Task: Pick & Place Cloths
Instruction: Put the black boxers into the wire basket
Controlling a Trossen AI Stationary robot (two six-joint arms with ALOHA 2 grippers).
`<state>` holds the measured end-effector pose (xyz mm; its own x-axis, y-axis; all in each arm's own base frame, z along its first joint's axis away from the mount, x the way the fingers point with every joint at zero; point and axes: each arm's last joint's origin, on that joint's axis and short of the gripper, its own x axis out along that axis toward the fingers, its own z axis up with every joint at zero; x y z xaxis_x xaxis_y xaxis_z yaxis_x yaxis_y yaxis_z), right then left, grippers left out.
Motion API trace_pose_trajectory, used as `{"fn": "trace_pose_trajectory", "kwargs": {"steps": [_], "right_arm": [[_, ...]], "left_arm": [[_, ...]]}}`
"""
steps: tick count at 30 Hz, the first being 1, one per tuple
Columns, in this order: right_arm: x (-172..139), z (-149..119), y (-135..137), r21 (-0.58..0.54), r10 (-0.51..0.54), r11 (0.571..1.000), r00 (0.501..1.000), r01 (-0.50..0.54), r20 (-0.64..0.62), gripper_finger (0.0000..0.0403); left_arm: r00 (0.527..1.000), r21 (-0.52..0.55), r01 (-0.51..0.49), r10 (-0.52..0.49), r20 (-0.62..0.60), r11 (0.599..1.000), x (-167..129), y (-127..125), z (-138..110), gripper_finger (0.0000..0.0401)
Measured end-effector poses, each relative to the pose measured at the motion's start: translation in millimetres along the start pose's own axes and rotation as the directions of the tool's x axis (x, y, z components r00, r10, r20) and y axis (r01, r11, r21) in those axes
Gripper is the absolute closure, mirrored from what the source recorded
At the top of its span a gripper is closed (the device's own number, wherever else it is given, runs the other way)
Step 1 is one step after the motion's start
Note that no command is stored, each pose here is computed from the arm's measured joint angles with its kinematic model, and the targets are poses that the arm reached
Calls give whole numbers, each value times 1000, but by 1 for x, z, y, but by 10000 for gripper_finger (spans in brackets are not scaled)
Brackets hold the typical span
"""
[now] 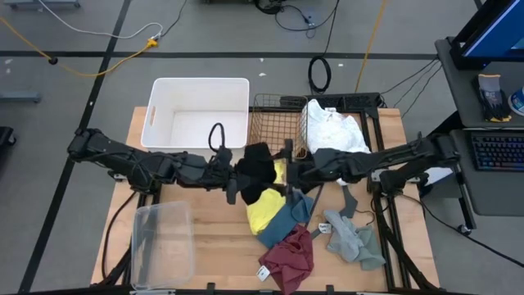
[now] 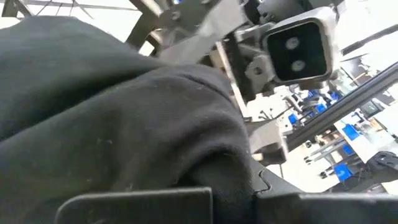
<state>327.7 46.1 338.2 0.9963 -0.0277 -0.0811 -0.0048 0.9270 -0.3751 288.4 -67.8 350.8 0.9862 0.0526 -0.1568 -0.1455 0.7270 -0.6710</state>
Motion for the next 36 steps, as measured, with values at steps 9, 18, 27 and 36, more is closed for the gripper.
{"fn": "trace_pose_trajectory", "kwargs": {"steps": [9, 18, 27, 36], "right_arm": [[6, -5, 4, 45, -13, 999, 1000, 14, -26, 188], [5, -5, 4, 43, -1, 999, 1000, 2, -25, 363], [5, -6, 4, 69, -7, 998, 1000, 9, -31, 390], [-3, -7, 2, 54, -2, 999, 996, 7, -90, 393]], "left_arm": [[1000, -2, 16, -16, -7, 1000, 0, -2, -1, 394], [1000, -11, 20, -20, -3, 1000, 0, -2, 0, 389], [999, 53, 34, -34, -7, 998, -1, -3, 0, 293], [997, 198, 67, -56, -58, 978, -11, -4, 3, 185]]}}
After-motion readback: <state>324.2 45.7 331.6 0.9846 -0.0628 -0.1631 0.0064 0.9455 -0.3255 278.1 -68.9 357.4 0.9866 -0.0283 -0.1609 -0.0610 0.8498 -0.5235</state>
